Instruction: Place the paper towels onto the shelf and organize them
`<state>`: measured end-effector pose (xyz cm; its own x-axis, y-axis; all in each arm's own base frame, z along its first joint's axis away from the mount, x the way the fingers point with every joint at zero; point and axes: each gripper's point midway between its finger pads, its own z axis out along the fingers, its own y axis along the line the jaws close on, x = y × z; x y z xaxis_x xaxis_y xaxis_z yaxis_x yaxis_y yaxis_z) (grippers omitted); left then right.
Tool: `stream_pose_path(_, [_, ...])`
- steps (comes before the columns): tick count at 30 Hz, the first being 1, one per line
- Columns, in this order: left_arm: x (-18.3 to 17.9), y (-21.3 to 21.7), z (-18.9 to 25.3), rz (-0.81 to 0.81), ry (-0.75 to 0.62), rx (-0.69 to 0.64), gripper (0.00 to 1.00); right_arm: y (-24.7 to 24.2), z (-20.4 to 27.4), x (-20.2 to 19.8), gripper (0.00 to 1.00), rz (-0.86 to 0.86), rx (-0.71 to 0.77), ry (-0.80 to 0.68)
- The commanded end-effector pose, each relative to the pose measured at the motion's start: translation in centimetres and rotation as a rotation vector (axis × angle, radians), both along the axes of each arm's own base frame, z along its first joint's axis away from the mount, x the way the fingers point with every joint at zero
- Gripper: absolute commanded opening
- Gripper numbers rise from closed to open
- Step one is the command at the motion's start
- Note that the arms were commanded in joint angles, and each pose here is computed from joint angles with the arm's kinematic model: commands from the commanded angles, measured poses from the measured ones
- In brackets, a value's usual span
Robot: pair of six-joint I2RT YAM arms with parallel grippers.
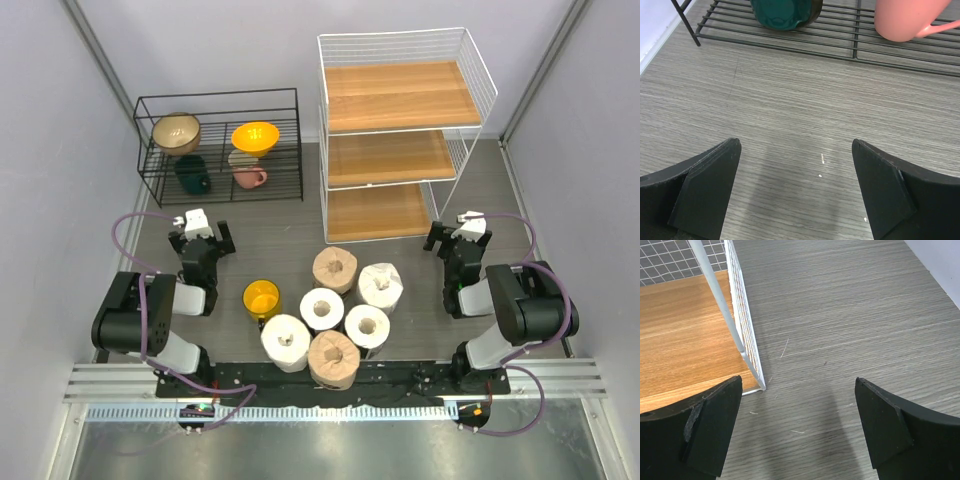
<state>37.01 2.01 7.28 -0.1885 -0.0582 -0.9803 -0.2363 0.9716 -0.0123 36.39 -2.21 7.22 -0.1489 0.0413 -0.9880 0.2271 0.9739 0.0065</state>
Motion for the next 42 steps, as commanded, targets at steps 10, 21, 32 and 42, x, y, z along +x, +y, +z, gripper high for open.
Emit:
stream_pose_path(10, [1.0, 0.1, 2.0, -0.002, -0.062, 0.007, 1.0, 0.0, 1.7, 0.9, 1.0, -0.001, 0.001, -0.057])
stream_pose_path(21, [0.9, 0.1, 2.0, 0.003, -0.064, 0.007, 1.0, -1.4, 2.2, 0.6, 1.0, -0.079, 0.033, -0.068])
stream_pose_path(32, [0.0, 1.0, 3.4, 0.062, -0.122, -0.016, 1.0, -0.3, 8.1, -2.1, 1.0, -0.03, 0.13, -0.175])
stream_pose_path(42, [-1.8, 1.0, 6.7, 0.106, -0.177, -0.005, 1.0, 1.3, 11.7, -4.6, 1.0, -0.015, 0.391, -0.2])
